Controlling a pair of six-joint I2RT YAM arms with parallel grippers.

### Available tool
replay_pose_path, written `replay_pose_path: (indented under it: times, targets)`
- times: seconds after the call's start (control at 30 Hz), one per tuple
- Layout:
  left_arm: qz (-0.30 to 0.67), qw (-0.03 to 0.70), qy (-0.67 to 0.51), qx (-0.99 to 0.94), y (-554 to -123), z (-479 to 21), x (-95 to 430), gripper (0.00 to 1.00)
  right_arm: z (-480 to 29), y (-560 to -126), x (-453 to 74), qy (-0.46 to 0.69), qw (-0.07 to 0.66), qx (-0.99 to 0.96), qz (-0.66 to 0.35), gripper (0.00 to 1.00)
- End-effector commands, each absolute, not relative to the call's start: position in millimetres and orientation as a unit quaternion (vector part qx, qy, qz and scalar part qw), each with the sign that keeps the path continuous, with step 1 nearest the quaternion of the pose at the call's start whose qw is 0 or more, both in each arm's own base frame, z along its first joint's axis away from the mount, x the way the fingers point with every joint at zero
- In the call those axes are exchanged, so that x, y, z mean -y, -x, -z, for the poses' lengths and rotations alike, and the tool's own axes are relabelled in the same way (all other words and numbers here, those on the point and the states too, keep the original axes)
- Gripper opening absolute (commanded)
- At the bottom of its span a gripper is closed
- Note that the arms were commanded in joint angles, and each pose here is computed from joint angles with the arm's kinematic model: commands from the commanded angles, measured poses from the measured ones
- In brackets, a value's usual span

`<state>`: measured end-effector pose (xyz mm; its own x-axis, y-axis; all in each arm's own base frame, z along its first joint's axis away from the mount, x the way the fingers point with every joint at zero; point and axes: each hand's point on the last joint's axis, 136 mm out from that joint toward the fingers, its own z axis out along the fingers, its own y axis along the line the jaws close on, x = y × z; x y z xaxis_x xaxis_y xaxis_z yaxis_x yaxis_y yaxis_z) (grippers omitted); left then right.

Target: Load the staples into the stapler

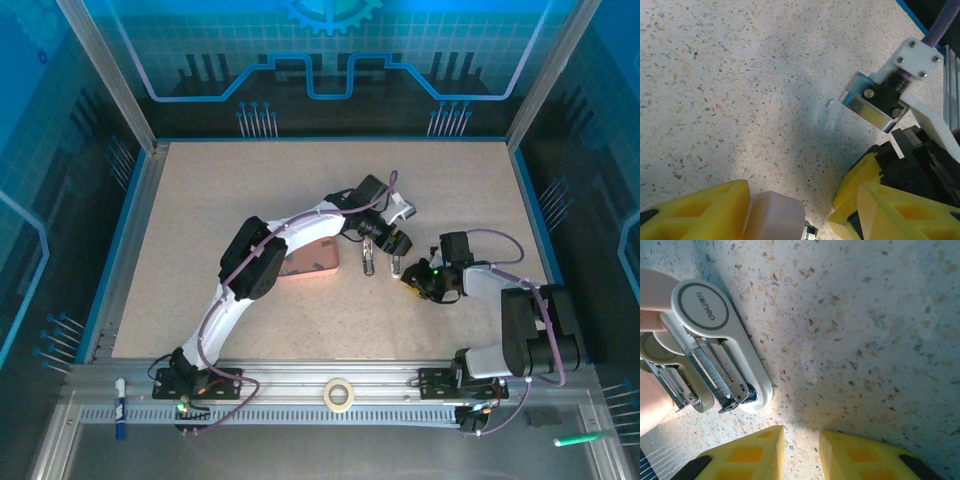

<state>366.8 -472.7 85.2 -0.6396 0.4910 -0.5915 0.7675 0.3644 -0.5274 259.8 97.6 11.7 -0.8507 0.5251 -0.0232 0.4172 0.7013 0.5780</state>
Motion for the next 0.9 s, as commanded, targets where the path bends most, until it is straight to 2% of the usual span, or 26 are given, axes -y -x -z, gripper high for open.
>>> replay_pose_path:
  times: [0.0, 0.33, 0.87]
  targets:
    - [0.426, 0.174, -0.418, -0.783, -348, -113, 477, 0.59, -20, -292, -106, -0.22, 0.161, -0.915, -0.296, 0.3]
    - [0.426, 0.169, -0.427, -0.779, -341, -113, 475, 0.59, -41, -289, -104, -0.215, 0.183, -0.911, -0.301, 0.34]
    - [0.425, 0.158, -0.442, -0.774, -327, -113, 470, 0.59, -48, -279, -92, -0.226, 0.195, -0.914, -0.275, 0.32]
